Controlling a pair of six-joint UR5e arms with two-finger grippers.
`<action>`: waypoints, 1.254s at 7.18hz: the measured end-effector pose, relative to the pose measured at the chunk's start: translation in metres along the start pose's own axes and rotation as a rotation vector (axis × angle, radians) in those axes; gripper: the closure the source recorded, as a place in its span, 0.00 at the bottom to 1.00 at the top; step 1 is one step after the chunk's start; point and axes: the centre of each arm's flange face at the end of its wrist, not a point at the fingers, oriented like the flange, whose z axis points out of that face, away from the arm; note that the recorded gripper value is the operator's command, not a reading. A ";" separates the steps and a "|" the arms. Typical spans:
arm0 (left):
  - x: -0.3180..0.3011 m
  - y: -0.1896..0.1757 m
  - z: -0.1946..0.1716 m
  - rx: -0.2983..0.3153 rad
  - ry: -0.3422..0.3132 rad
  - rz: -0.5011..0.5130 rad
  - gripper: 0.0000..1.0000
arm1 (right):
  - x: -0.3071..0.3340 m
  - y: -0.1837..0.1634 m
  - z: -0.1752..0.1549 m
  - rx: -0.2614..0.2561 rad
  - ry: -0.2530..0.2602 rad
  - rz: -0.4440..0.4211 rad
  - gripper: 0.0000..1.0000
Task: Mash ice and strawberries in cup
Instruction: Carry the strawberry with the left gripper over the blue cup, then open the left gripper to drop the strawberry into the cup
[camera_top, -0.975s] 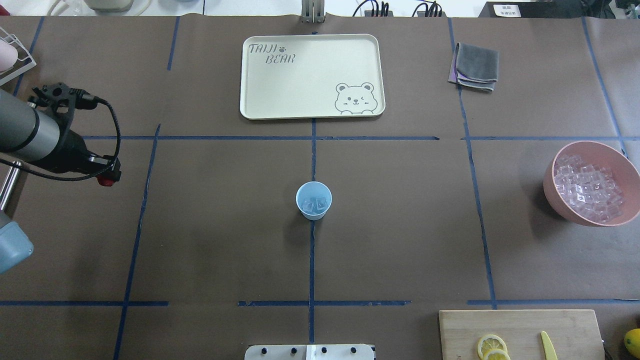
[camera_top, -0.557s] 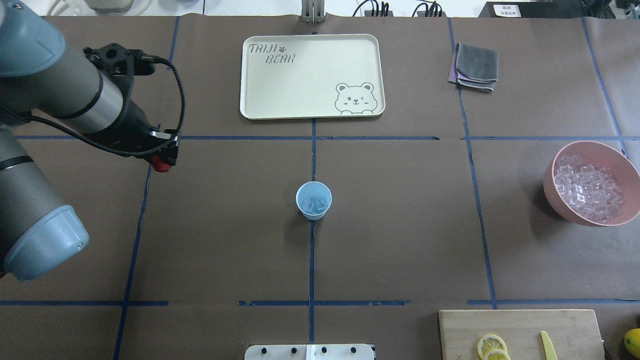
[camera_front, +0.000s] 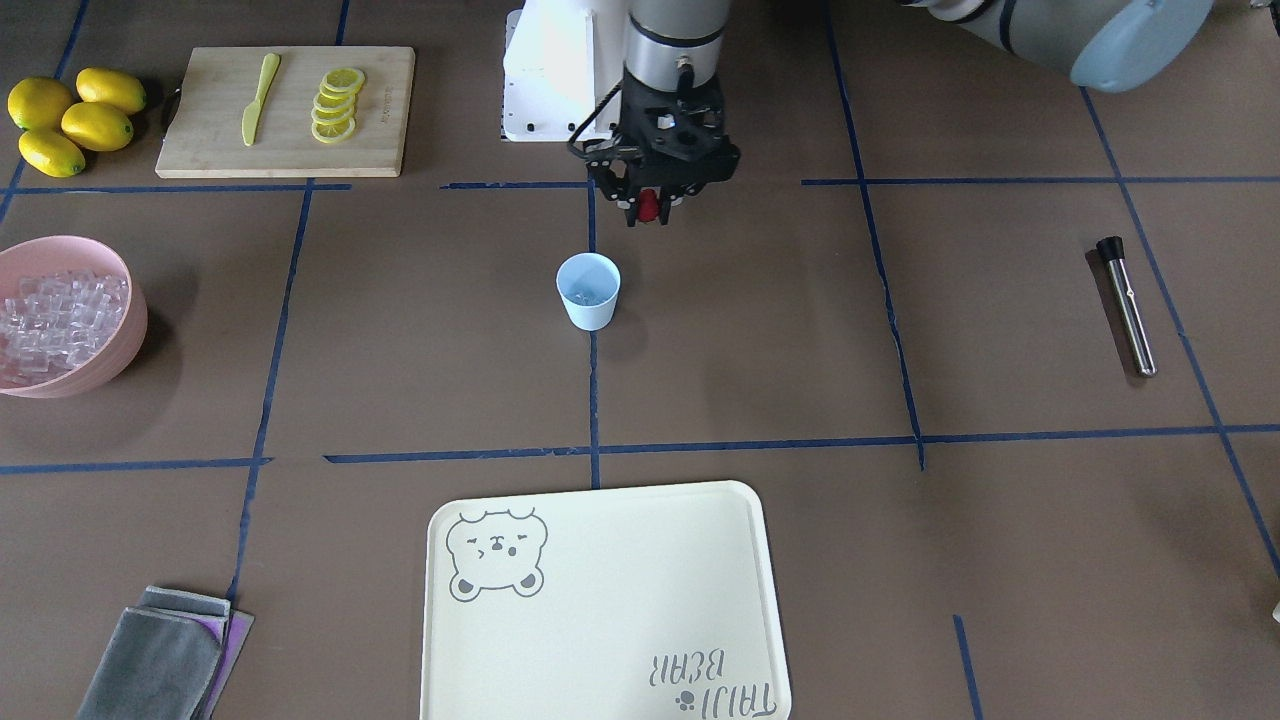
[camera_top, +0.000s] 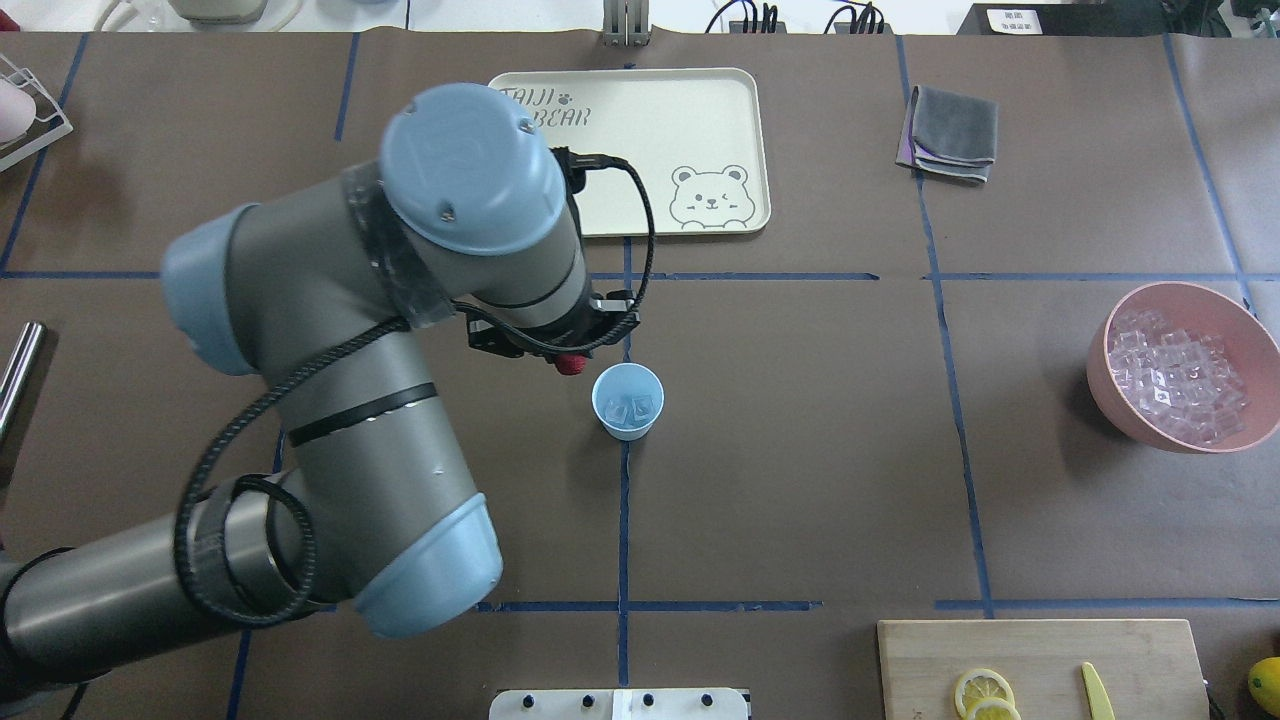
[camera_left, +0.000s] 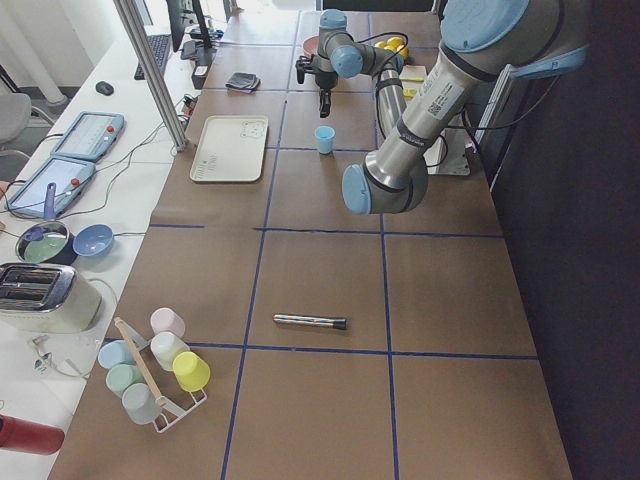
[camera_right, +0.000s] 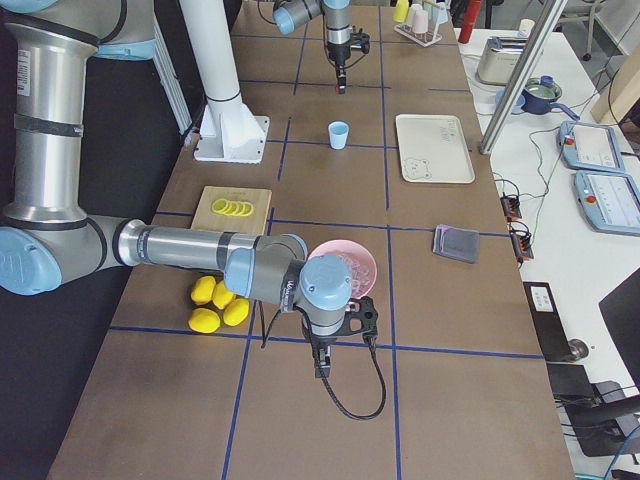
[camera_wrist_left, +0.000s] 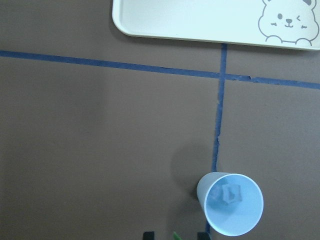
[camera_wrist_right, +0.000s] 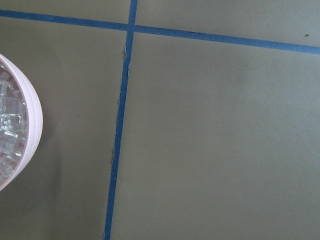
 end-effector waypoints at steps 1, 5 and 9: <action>0.021 0.009 0.020 0.014 -0.001 -0.011 0.97 | 0.000 0.000 0.000 0.000 0.000 0.000 0.00; 0.039 0.021 0.055 0.018 -0.009 -0.012 0.00 | 0.000 0.000 0.000 0.000 0.000 0.000 0.00; 0.037 0.022 0.054 0.028 -0.007 -0.005 0.00 | 0.000 0.000 0.000 0.002 0.000 -0.002 0.00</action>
